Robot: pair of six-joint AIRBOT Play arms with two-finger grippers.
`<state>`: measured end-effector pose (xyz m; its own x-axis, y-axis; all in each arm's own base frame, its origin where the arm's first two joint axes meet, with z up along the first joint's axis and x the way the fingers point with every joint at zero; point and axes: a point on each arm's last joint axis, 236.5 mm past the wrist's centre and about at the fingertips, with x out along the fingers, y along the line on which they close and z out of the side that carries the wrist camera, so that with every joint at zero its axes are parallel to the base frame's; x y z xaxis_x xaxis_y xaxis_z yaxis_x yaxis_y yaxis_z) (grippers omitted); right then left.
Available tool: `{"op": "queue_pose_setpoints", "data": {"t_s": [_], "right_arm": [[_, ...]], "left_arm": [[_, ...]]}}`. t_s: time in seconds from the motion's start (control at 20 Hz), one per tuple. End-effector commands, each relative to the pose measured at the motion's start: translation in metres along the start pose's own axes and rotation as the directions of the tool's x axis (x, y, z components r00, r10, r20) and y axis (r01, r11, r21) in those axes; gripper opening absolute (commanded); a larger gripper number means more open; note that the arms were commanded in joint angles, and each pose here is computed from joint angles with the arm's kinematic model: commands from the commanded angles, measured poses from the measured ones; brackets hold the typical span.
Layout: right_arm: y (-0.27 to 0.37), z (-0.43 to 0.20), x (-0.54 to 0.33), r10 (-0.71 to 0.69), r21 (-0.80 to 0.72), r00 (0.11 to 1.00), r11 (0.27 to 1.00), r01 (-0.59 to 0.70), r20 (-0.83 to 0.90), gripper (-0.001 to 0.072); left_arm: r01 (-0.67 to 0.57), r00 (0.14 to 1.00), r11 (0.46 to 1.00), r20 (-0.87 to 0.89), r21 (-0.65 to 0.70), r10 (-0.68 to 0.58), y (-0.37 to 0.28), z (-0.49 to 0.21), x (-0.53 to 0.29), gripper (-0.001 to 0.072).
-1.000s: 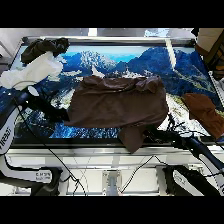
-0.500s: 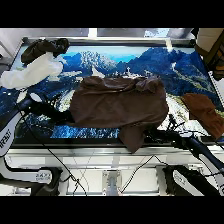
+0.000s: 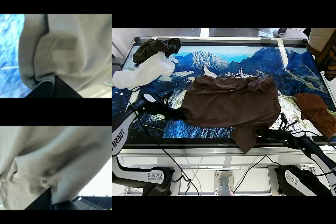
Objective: Fold the shirts.
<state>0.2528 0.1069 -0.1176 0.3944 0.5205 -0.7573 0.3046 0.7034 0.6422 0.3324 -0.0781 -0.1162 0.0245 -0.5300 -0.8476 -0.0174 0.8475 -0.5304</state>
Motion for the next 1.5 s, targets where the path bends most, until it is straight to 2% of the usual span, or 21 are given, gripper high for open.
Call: {"op": "queue_pose_setpoints", "data": {"t_s": [0.0, 0.05, 0.15, 0.3, 0.45, 0.5, 0.65, 0.75, 0.85, 1.0, 1.15, 1.3, 1.45], "right_arm": [[0.047, 0.039, -0.014, 0.104, -0.108, 0.993, 0.989, -0.097, 0.063, 0.0026], [0.064, 0.063, -0.024, 0.121, -0.162, 0.986, 0.981, -0.102, 0.113, 0.0026], [0.099, 0.120, -0.056, 0.145, -0.300, 0.962, 0.951, -0.070, 0.233, 0.0026], [0.146, 0.203, -0.133, 0.186, -0.425, 0.879, 0.905, 0.021, 0.440, 0.0025], [0.165, 0.263, -0.219, 0.203, -0.435, 0.761, 0.893, 0.114, 0.616, 0.0025], [0.163, 0.277, -0.246, 0.189, -0.419, 0.723, 0.895, 0.151, 0.664, 0.0025], [0.147, 0.302, -0.314, 0.132, -0.351, 0.634, 0.907, 0.234, 0.762, 0.0024], [0.158, 0.291, -0.326, 0.147, -0.405, 0.674, 0.881, 0.244, 0.724, 0.0024], [0.179, 0.273, -0.331, 0.178, -0.497, 0.720, 0.829, 0.257, 0.670, 0.0024], [0.214, 0.255, -0.363, 0.228, -0.559, 0.697, 0.776, 0.291, 0.680, 0.0024], [0.250, 0.219, -0.401, 0.263, -0.628, 0.675, 0.681, 0.376, 0.690, 0.0024], [0.270, 0.169, -0.426, 0.248, -0.647, 0.677, 0.628, 0.432, 0.693, 0.0023], [0.277, 0.114, -0.446, 0.213, -0.635, 0.661, 0.585, 0.504, 0.720, 0.0022]], "left_arm": [[0.325, 0.943, 0.944, 0.061, 0.064, -0.328, -0.083, 0.018, -0.022, 0.0011], [0.389, 0.908, 0.915, 0.125, 0.110, -0.401, -0.106, 0.037, -0.042, 0.0010], [0.403, 0.849, 0.886, 0.267, 0.231, -0.455, -0.142, 0.077, -0.093, 0.0010], [0.271, 0.776, 0.851, 0.422, 0.449, -0.470, -0.193, 0.117, -0.188, 0.0010], [0.082, 0.646, 0.798, 0.578, 0.598, -0.499, -0.246, 0.141, -0.294, 0.0010], [0.029, 0.598, 0.792, 0.624, 0.610, -0.503, -0.256, 0.145, -0.326, 0.0010], [-0.050, 0.457, 0.841, 0.762, 0.538, -0.460, -0.257, 0.156, -0.408, 0.0010], [-0.060, 0.478, 0.832, 0.748, 0.552, -0.461, -0.266, 0.145, -0.415, 0.0009], [-0.051, 0.541, 0.791, 0.683, 0.609, -0.491, -0.286, 0.125, -0.404, 0.0009], [-0.088, 0.578, 0.746, 0.644, 0.660, -0.502, -0.320, 0.098, -0.406, 0.0009], [-0.174, 0.543, 0.693, 0.655, 0.699, -0.525, -0.354, 0.055, -0.432, 0.0009], [-0.293, 0.504, 0.686, 0.717, 0.666, -0.481, -0.367, -0.003, -0.460, 0.0007], [-0.408, 0.424, 0.696, 0.798, 0.590, -0.428, -0.370, -0.067, -0.491, 0.0006]]}}
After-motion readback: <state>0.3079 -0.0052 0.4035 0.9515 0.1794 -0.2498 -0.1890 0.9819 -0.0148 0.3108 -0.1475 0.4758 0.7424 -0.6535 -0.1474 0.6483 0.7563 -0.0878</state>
